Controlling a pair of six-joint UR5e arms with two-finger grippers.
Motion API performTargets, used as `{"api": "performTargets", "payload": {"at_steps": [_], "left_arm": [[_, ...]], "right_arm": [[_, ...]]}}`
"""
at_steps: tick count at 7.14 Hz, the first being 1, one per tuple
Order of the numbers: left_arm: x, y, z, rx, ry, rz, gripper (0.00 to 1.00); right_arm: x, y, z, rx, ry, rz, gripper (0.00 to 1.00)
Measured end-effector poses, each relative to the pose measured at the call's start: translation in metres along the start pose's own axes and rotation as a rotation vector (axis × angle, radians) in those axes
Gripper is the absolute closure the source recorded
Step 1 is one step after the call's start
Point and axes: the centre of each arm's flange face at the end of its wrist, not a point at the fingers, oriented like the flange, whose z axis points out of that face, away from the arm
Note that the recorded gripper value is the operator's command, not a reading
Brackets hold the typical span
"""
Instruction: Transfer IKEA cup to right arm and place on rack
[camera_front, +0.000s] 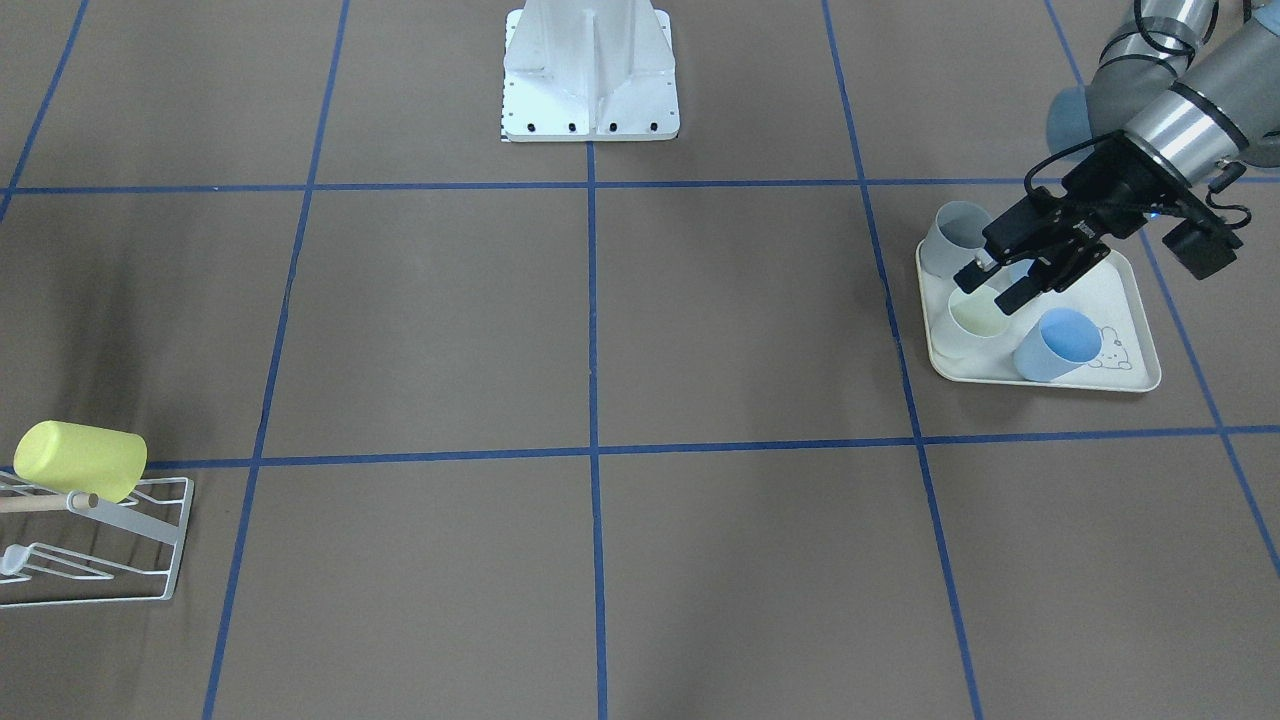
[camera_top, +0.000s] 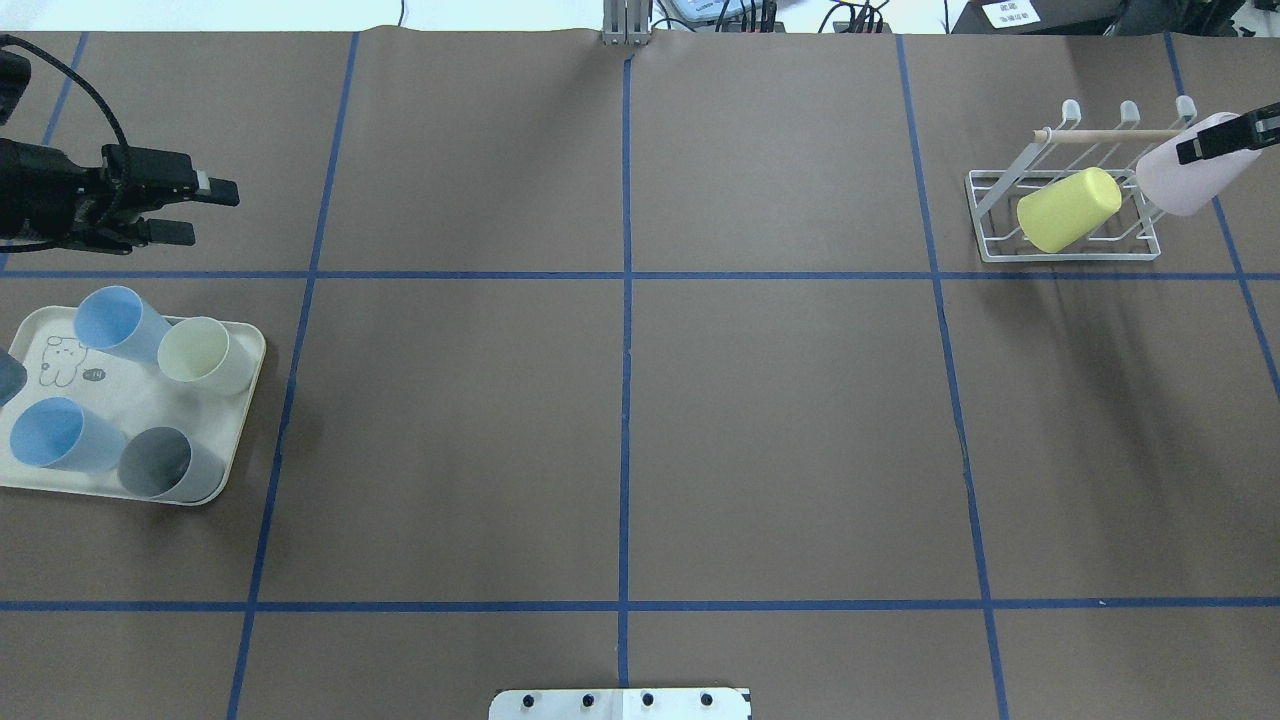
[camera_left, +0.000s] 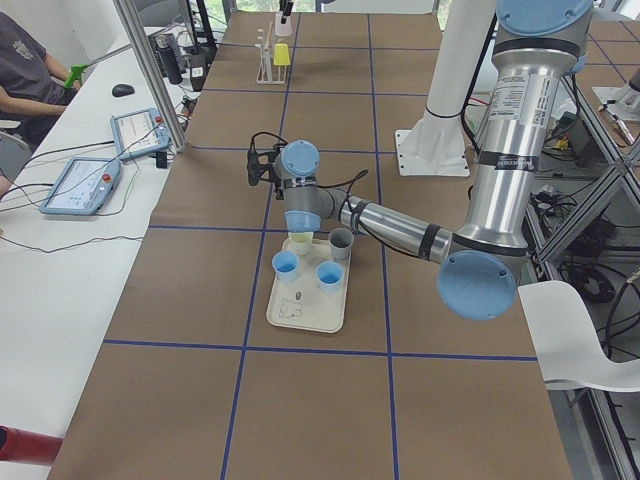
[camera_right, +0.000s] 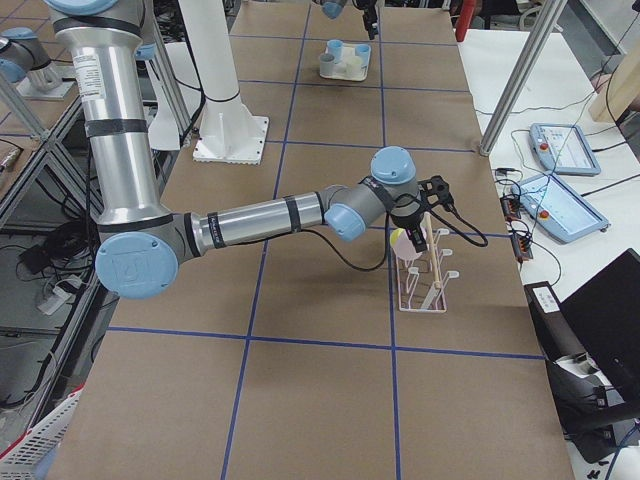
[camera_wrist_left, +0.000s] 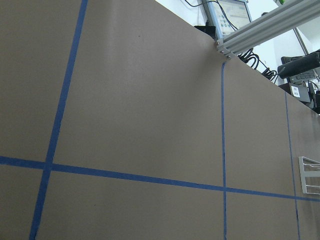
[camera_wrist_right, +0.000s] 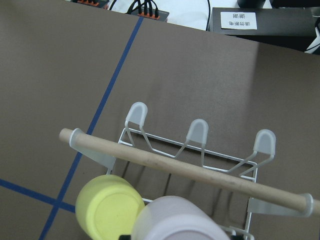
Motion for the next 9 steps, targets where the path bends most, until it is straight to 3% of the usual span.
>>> {"api": "performTargets", "payload": {"at_steps": [4,9], "left_arm": [[0.0,0.0,0.001,0.0,0.0,0.0,0.0],[0.0,0.001,0.002,-0.001,-0.001,0.0,0.0]], "right_arm": [[-0.002,0.003,0.02,-0.024,0.006,-0.013,0.61],[0.002,-0.005,0.032,-0.036,0.012,-0.013,0.53]]}}
